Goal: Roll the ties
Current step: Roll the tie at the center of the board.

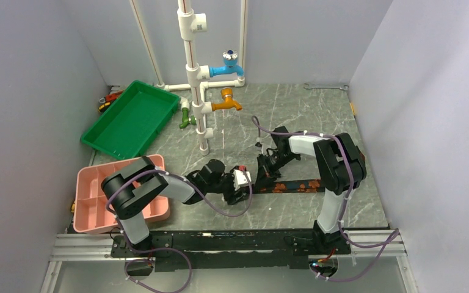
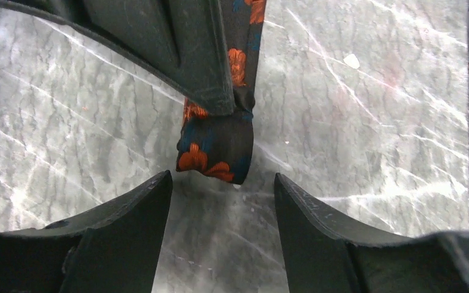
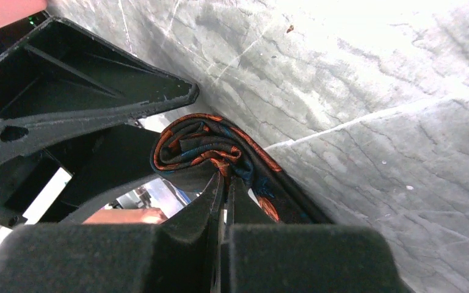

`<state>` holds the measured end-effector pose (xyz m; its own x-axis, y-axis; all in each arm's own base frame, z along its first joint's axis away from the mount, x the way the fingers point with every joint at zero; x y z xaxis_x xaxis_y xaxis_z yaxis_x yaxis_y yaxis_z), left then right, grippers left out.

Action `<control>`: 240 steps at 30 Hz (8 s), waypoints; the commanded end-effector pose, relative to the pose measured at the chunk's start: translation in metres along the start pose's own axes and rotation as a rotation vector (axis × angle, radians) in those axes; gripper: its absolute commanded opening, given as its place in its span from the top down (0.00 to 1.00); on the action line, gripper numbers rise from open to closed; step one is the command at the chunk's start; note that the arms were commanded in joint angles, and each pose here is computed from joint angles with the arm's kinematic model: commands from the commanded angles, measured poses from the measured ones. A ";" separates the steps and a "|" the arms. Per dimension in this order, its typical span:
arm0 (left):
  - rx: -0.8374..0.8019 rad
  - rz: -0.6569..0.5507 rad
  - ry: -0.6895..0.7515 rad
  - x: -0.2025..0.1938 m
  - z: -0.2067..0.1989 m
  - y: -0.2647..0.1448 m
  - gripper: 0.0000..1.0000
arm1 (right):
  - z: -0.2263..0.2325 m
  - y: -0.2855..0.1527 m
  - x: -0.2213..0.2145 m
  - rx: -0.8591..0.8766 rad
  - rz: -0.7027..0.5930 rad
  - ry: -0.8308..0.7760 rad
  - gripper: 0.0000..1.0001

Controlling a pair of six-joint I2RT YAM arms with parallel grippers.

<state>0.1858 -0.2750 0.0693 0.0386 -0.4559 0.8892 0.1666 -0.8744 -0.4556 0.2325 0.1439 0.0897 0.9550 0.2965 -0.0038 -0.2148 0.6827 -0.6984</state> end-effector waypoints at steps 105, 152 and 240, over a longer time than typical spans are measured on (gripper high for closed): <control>0.062 0.441 -0.126 -0.038 0.024 -0.021 0.93 | -0.030 -0.212 -0.013 -0.118 -0.531 -0.080 0.43; -0.026 0.402 -0.213 -0.047 0.016 -0.021 0.86 | -0.013 0.059 0.032 0.084 -0.186 0.044 1.00; -0.050 -0.128 0.066 -0.037 0.063 -0.004 0.16 | -0.052 0.051 0.068 0.053 0.074 -0.133 1.00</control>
<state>0.2402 -0.2397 0.0560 -0.0529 -0.3158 0.9474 0.1464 -0.9409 -0.3055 0.2942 0.1715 0.0609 0.9479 0.3155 -0.0451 -0.3014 0.8416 -0.4482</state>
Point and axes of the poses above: each gripper's point midway between its finger pads, its own y axis out along the fingers, its own z axis along the line the jaws close on, x = y × z, the point moved 10 cm from there along -y, back along the fingers, and after that the axes turned 1 degree about -y, right-handed, at the moved point
